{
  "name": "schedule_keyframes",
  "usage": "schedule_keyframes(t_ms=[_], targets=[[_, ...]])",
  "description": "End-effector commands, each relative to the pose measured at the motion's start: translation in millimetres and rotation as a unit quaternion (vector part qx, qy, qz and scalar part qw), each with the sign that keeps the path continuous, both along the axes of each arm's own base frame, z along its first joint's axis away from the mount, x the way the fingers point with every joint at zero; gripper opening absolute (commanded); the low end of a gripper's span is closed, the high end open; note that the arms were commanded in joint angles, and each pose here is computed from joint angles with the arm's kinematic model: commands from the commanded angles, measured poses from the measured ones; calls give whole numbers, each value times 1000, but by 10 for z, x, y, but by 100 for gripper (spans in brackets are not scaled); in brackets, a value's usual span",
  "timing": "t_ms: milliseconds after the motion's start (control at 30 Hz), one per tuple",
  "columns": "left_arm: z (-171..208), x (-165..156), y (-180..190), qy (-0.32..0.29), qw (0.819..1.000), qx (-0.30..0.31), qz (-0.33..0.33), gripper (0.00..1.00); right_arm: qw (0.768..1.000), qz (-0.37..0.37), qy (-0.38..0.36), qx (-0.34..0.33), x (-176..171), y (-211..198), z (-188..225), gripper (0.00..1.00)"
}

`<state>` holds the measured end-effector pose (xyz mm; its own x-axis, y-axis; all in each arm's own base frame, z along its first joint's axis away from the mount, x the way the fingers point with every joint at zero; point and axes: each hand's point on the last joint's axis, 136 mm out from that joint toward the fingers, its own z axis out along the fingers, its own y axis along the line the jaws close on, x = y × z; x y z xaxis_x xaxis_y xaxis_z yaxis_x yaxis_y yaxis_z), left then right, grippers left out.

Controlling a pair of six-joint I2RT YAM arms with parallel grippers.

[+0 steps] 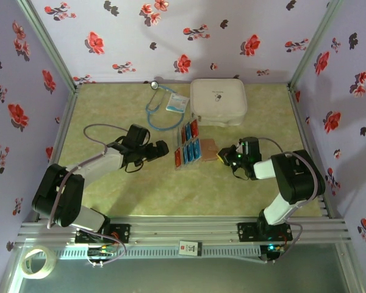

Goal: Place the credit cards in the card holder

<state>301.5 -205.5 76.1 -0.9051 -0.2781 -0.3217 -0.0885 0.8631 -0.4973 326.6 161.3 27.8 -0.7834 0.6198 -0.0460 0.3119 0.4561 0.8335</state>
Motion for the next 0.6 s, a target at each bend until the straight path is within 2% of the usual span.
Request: schedule_keyframes(t_ms=[0, 367, 567], targets=[[82, 69, -46, -11, 1000, 0, 2, 100, 1000, 3, -26, 11, 70, 15, 219, 0], [298, 150, -85, -35, 999, -16, 6, 100, 994, -25, -91, -54, 113, -335, 1080, 0], [503, 275, -116, -54, 998, -30, 12, 100, 990, -24, -136, -36, 146, -302, 1597, 0]])
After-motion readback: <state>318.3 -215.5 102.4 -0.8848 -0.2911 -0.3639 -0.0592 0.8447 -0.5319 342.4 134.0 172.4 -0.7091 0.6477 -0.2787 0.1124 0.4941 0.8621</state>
